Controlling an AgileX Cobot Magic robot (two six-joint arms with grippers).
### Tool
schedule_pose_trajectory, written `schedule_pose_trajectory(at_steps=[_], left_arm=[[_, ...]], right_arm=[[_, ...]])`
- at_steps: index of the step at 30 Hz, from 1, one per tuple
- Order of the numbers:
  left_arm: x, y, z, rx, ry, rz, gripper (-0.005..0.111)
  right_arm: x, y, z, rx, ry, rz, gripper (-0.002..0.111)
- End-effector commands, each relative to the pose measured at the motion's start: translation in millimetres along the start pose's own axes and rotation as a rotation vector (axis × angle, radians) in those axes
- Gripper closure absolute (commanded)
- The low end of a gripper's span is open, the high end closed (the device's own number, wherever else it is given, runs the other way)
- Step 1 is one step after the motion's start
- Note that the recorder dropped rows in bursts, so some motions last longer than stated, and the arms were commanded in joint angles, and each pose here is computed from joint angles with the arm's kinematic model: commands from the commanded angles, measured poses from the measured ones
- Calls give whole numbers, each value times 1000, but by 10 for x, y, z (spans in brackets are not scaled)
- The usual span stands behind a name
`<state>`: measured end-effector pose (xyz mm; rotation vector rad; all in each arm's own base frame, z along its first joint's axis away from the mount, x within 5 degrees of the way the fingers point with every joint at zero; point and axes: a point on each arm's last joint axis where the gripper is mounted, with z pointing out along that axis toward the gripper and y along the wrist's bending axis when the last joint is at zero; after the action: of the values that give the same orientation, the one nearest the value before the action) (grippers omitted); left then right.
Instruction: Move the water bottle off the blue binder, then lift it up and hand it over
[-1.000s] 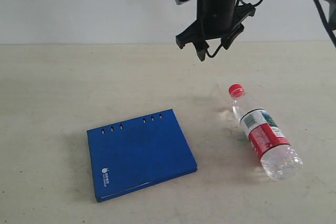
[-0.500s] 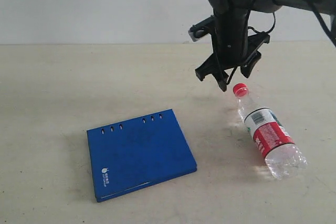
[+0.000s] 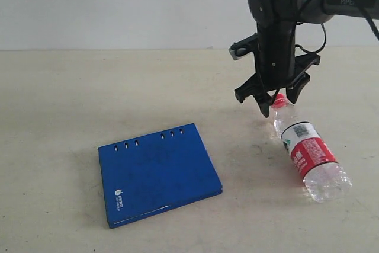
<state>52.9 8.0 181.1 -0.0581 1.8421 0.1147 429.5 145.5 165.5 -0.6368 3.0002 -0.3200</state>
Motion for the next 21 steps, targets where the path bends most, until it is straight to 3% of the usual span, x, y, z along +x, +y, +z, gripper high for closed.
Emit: schedule_pose_trajectory(at_steps=[1, 9, 21], left_arm=[[-1, -6, -2, 10, -4, 0, 102], [-1, -6, -2, 10, -4, 0, 102], [-1, -6, -2, 10, -4, 0, 102]], right_arm=[[-30, 6, -5, -37, -43, 7, 52], [-6, -158, 36, -68, -31, 90, 52], [-83, -154, 31, -86, -116, 79, 52]])
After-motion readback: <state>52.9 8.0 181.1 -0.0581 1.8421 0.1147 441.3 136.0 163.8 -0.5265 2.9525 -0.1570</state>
